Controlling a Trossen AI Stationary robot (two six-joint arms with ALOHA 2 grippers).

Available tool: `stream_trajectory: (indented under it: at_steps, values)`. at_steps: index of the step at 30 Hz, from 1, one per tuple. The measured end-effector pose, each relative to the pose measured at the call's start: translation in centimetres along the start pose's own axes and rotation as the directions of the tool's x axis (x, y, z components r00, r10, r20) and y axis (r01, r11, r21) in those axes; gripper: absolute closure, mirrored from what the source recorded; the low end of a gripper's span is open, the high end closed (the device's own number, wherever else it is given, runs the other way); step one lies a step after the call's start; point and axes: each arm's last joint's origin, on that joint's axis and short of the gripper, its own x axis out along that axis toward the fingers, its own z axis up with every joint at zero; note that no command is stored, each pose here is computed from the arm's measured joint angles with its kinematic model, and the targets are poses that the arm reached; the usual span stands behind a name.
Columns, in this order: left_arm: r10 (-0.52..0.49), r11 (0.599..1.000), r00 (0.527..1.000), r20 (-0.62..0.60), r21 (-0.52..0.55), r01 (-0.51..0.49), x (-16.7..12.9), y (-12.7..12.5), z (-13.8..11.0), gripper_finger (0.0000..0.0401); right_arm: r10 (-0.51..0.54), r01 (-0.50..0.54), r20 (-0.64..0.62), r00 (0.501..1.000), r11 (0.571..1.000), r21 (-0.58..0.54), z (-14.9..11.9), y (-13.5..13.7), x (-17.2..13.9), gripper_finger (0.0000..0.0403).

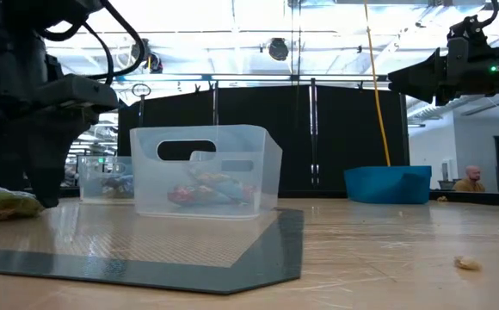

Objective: Pick and place Granola Bars by type
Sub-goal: Put the red granola bar into the bottom transparent bin

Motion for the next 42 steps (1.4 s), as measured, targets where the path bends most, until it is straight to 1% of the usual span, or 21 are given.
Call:
stream_trajectory:
  at_steps: [5,8,10,13,20,21,25,28,31,35,38,42]
  values:
    - [0.001,1.000,1.000,-0.010,0.000,-0.001,0.0,0.0,0.0,0.0206,0.000,0.000,0.000,1.000,1.000,0.000,0.0,0.0,0.0,0.0151]
    - [0.004,1.000,0.999,-0.032,0.001,-0.004,0.0,0.0,-0.1,0.0220,0.000,0.000,0.000,1.000,1.000,0.000,0.0,0.0,0.0,0.0151]
    - [0.000,1.000,0.999,-0.041,0.007,0.000,0.0,0.0,-0.1,0.0237,0.000,0.000,0.000,1.000,1.000,0.000,0.0,0.0,0.0,0.0151]
    - [-0.001,1.000,0.999,-0.051,0.012,0.002,0.0,-0.1,-0.2,0.0273,0.000,0.000,0.000,1.000,1.000,0.000,0.0,0.0,0.0,0.0151]
    - [-0.011,0.999,0.998,-0.059,0.052,0.014,-0.2,-0.1,-0.2,0.0380,0.000,0.000,0.000,1.000,1.000,0.000,0.0,0.0,0.0,0.0151]
    - [-0.015,0.998,0.998,-0.057,0.054,0.018,-0.3,-0.1,-0.1,0.0388,0.000,0.000,0.000,1.000,1.000,0.000,0.0,0.0,0.0,0.0151]
    - [-0.052,0.994,0.998,-0.031,0.094,0.055,-1.3,-0.2,0.1,0.0387,0.000,0.000,0.000,1.000,1.000,0.000,0.0,0.0,0.0,0.0151]
    - [-0.077,0.988,0.997,0.014,0.137,0.075,-2.6,-0.6,0.3,0.0394,0.000,0.000,0.000,1.000,1.000,0.000,0.0,0.0,0.0,0.0151]
    - [-0.089,0.979,0.992,0.085,0.193,0.072,-4.5,-1.1,0.6,0.0392,0.000,0.000,0.000,1.000,1.000,0.000,0.0,0.0,0.0,0.0151]
    - [-0.118,0.950,0.972,0.201,0.309,0.052,-7.5,-1.9,1.4,0.0394,0.000,0.000,0.000,1.000,1.000,0.000,0.0,0.0,0.0,0.0151]
    - [-0.174,0.913,0.932,0.317,0.408,0.032,-9.9,-2.9,2.2,0.0394,0.000,0.000,0.000,1.000,1.000,0.000,0.0,0.0,0.0,0.0151]
    - [-0.241,0.842,0.852,0.464,0.537,-0.054,-12.4,-4.0,3.7,0.0395,0.000,0.000,0.000,1.000,1.000,0.000,0.0,0.0,0.0,0.0151]
